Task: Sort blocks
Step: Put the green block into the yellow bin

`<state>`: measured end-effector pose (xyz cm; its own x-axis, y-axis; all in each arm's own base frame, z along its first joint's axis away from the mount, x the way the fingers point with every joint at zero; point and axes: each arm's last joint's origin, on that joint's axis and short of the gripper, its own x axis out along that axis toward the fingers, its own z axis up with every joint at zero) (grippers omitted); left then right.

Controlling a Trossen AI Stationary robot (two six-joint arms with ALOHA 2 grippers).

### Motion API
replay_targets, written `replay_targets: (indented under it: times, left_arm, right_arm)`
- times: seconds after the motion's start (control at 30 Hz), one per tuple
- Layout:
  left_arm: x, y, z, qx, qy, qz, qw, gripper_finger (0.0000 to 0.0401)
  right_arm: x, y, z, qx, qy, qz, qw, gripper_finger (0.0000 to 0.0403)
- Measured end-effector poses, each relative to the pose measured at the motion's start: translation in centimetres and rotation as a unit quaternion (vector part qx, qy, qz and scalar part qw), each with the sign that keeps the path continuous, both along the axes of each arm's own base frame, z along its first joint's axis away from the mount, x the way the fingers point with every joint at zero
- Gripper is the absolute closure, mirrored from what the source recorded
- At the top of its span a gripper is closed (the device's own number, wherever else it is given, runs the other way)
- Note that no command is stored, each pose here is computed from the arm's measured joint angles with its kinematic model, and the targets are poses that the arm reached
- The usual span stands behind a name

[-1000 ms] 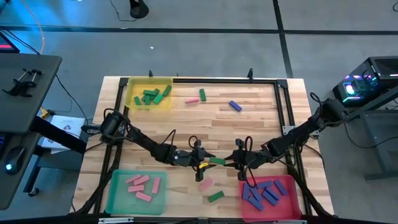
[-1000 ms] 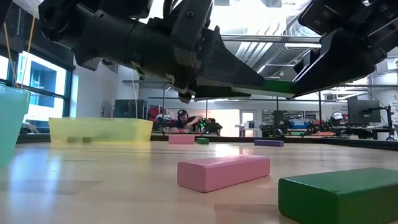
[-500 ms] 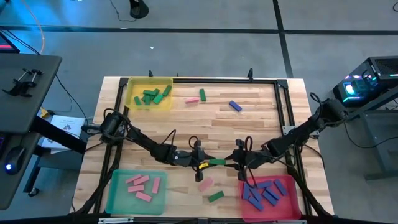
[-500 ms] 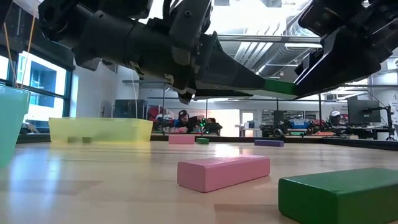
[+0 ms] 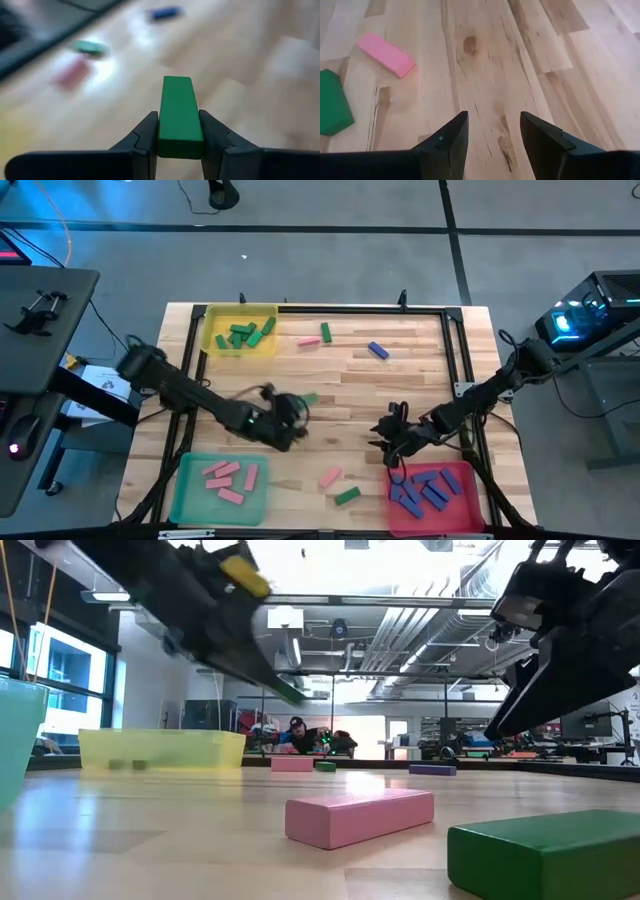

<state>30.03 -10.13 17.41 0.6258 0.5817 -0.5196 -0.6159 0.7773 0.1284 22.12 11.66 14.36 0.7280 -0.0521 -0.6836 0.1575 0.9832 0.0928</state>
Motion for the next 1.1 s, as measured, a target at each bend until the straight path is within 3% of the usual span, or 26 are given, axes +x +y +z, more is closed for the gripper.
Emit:
replay_targets:
  times: [0.17,0.4,0.6,0.77,0.97,1.1]
  left_arm:
    - [-3.7,4.4,4.1,0.015,0.021,0.106,0.994,0.0326]
    - [-7.3,13.1,6.5,-0.065,0.112,0.222,0.966,0.0326]
    - [-9.0,19.7,5.6,-0.141,0.193,0.264,0.935,0.0326]
    - [-10.2,23.5,4.2,-0.188,0.235,0.288,0.909,0.0326]
    - [-10.4,25.7,2.2,-0.202,0.27,0.306,0.89,0.0312]
    - [-9.9,26.3,1.3,-0.188,0.275,0.31,0.89,0.0302]
  right_arm:
    - [-0.2,0.5,0.1,-0.018,-0.019,-0.008,1.0,0.024]
    - [-0.3,0.7,0.2,-0.025,-0.026,-0.012,0.999,0.024]
    - [-0.3,0.7,0.2,-0.025,-0.026,-0.012,0.999,0.024]
    - [-0.3,0.7,0.2,-0.025,-0.026,-0.012,0.999,0.024]
    - [-0.3,0.7,0.2,-0.025,-0.025,-0.012,0.999,0.024]
    - [-0.3,0.7,0.2,-0.025,-0.026,-0.012,0.999,0.024]
